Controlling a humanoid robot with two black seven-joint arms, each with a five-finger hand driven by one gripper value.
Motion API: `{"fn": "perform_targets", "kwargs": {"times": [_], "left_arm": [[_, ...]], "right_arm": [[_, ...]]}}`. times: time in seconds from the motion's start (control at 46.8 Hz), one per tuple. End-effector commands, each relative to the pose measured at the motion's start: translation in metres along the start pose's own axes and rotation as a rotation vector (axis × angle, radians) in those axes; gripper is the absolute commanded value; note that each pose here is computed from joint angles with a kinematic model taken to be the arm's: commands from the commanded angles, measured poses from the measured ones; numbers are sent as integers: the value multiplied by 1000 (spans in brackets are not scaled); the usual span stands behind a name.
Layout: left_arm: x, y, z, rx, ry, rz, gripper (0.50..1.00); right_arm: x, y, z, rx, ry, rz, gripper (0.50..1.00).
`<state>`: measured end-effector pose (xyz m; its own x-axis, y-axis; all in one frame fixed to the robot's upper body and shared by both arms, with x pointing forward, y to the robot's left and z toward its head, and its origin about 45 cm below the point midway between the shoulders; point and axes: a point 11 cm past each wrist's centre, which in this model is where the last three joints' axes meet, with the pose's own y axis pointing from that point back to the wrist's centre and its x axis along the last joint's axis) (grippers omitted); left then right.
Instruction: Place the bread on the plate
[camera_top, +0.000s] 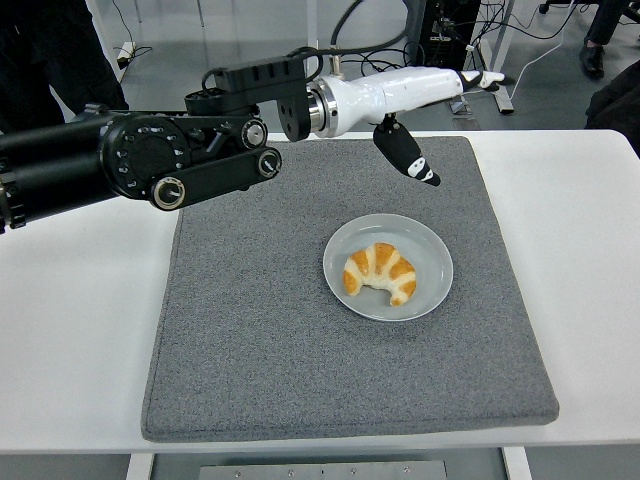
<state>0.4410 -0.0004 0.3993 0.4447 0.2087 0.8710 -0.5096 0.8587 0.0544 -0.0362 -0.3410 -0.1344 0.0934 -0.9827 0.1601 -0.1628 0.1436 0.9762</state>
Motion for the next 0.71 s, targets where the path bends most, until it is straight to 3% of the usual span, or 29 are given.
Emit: {"fn": "perform_targets", "kwargs": {"times": [0.0, 0.47, 0.684], "left_arm": [[7, 7, -13, 29, 42, 29, 975], [20, 45, -113, 247, 362, 302, 975], [22, 59, -146, 297, 601, 460, 975]], "right_arm": [[0, 0, 0, 0, 0, 0, 1000], [0, 0, 0, 0, 0, 0, 1000], [0, 0, 0, 0, 0, 0, 1000]]}}
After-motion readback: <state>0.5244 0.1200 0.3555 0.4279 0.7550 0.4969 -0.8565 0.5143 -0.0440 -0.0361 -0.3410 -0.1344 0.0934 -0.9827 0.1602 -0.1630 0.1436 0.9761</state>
